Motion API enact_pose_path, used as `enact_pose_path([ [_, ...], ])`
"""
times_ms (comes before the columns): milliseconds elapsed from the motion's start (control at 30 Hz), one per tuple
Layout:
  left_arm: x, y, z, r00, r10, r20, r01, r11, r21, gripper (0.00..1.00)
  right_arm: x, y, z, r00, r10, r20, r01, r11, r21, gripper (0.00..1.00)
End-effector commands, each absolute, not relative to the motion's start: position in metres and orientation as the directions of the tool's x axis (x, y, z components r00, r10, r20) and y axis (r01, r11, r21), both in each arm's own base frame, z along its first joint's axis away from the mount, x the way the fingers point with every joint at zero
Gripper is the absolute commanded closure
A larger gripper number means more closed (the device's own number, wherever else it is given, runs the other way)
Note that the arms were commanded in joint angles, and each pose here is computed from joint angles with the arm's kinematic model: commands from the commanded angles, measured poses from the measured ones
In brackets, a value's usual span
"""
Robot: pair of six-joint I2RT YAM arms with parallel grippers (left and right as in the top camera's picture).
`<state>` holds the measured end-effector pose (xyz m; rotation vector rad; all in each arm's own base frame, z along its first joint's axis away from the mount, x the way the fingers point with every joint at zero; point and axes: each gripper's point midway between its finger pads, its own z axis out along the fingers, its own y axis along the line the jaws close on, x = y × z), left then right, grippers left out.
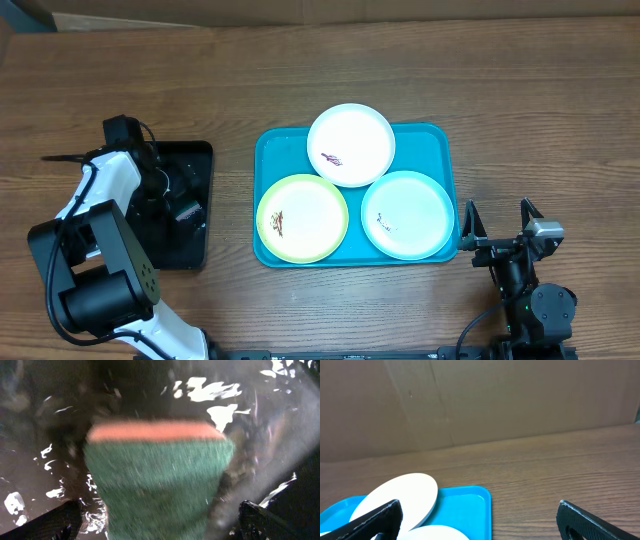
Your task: Clean dirty plates on tray and stack at the side
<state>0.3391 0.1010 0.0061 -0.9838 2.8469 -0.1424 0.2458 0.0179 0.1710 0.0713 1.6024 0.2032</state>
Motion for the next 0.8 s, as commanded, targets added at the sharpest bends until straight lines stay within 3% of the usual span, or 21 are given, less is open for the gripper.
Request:
enact_pose_path([
  [0, 0.336, 0.118, -0.002, -0.781, -0.611, -0.128, -0.613, 0.789, -0.032, 0.00, 0.246, 0.018, 0.170, -0.038, 0.168, -0.985, -0.079, 0.982, 0.171, 0.00],
  [100, 0.342, 0.124, 0.000, -0.776, -0.609, -0.163, -0.615, 0.788, -0.020, 0.00, 0.246, 0.018, 0.170, -0.038, 0.168, -0.985, -0.079, 0.982, 0.171, 0.00],
  [133, 0.344, 0.125, 0.000, -0.774, -0.609, -0.172, -0.615, 0.788, -0.024, 0.10, 0.246, 0.018, 0.170, -0.038, 0.168, -0.985, -0.079, 0.982, 0.171, 0.00],
  [233, 0.347, 0.126, 0.000, -0.772, -0.608, -0.183, -0.614, 0.788, -0.028, 0.65, 0.246, 0.018, 0.170, -0.038, 0.168, -0.985, -0.079, 0.982, 0.171, 0.00],
  [267, 0.347, 0.126, 0.000, -0.772, -0.608, -0.184, -0.614, 0.788, -0.028, 0.89, 0.246, 0.018, 0.170, -0.038, 0.168, -0.985, -0.079, 0.982, 0.171, 0.00],
  [300, 0.347, 0.126, 0.000, -0.772, -0.608, -0.184, -0.614, 0.788, -0.028, 0.96, 0.246, 0.018, 0.170, -0.038, 0.168, -0.985, -0.079, 0.982, 0.171, 0.00],
  [400, 0.347, 0.126, 0.000, -0.772, -0.608, -0.183, -0.614, 0.788, -0.028, 0.96, 0.246, 0.018, 0.170, -0.038, 0.168, -0.985, -0.079, 0.982, 0.171, 0.00],
  [433, 0.346, 0.126, 0.000, -0.772, -0.608, -0.182, -0.614, 0.788, -0.028, 0.91, 0.246, 0.018, 0.170, -0.038, 0.168, -0.985, -0.079, 0.982, 0.171, 0.00],
  [467, 0.345, 0.125, 0.000, -0.773, -0.609, -0.178, -0.615, 0.788, -0.026, 0.64, 0.246, 0.018, 0.170, -0.038, 0.168, -0.985, -0.079, 0.982, 0.171, 0.00],
  [500, 0.344, 0.124, 0.000, -0.774, -0.609, -0.171, -0.615, 0.788, -0.025, 0.13, 0.246, 0.018, 0.170, -0.038, 0.168, -0.985, -0.079, 0.982, 0.171, 0.00],
  [533, 0.342, 0.123, -0.001, -0.776, -0.610, -0.161, -0.614, 0.789, -0.027, 0.00, 0.246, 0.018, 0.170, -0.038, 0.168, -0.985, -0.079, 0.982, 0.171, 0.00],
  [767, 0.322, 0.097, -0.003, -0.789, -0.614, -0.024, -0.610, 0.788, -0.088, 0.00, 0.246, 0.018, 0.170, -0.038, 0.168, -0.985, -0.080, 0.982, 0.171, 0.00],
])
